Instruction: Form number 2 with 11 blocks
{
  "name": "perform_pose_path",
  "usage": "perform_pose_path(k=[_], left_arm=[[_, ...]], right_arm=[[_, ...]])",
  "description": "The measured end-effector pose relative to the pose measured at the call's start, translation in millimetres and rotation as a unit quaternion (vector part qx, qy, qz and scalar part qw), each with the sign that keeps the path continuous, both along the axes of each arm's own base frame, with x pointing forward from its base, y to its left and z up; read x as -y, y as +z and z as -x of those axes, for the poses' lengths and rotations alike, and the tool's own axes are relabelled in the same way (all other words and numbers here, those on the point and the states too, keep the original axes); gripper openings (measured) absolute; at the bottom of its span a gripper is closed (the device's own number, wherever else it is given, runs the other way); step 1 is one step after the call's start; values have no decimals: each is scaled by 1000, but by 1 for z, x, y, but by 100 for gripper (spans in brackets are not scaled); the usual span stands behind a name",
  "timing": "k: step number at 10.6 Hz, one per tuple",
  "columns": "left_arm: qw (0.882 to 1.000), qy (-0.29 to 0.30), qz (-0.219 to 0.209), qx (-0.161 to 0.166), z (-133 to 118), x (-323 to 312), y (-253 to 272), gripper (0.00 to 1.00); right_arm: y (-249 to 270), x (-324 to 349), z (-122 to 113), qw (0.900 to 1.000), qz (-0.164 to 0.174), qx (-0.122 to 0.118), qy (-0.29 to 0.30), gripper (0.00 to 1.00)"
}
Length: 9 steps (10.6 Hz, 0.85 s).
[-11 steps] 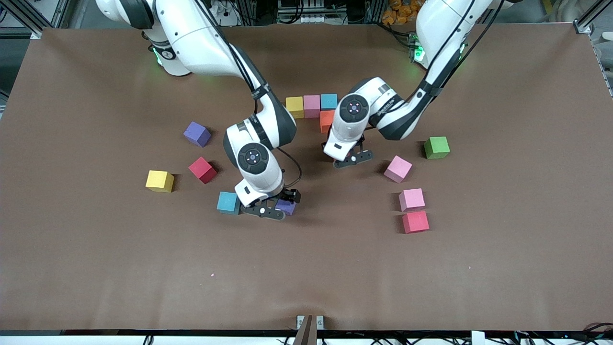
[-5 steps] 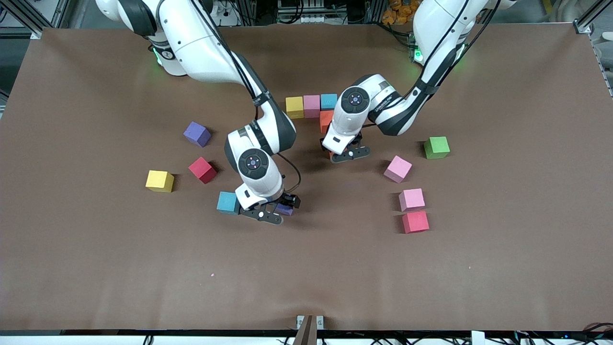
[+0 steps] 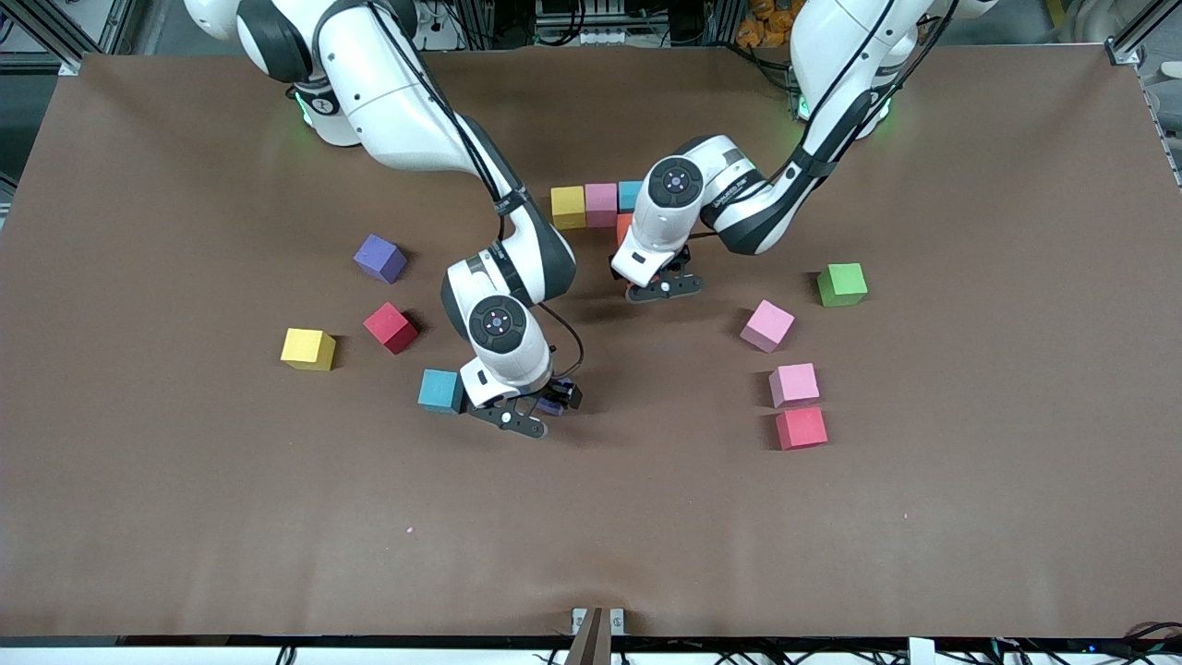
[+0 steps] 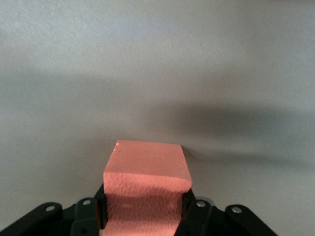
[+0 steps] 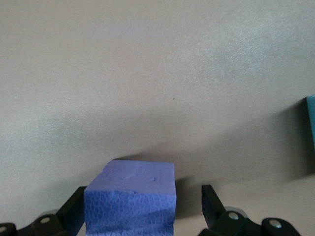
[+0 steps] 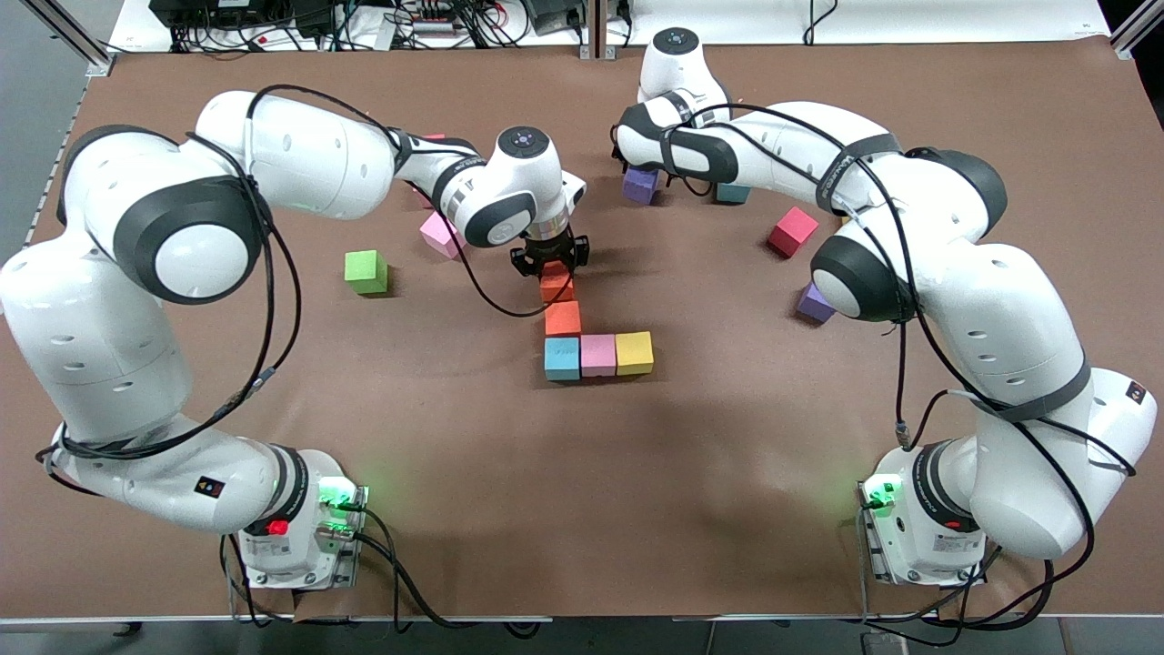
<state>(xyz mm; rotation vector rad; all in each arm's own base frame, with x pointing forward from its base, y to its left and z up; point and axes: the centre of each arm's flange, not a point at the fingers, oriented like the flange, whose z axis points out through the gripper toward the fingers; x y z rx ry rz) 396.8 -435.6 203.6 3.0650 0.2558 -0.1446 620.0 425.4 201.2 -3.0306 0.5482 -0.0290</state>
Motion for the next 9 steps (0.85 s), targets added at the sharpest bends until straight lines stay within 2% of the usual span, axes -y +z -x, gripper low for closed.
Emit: perform_pose_path(k=[6, 7, 8, 9], left_arm=[[1000, -28, 3, -3, 10, 6, -1, 56], [1000, -29, 3, -3, 11, 6, -1, 56], [1000, -30, 4, -3, 12, 7, -1, 56], [1000, -31, 3, -4, 13, 7, -1, 56]], right_arm=[[-2, -10, 5, 1000, -9, 0, -4, 99], [-2, -10, 6, 1000, -9, -1, -3, 90], [-2, -11, 6, 1000, -9, -1, -3, 90], [-3, -11, 7, 1000, -9, -1, -2, 78]])
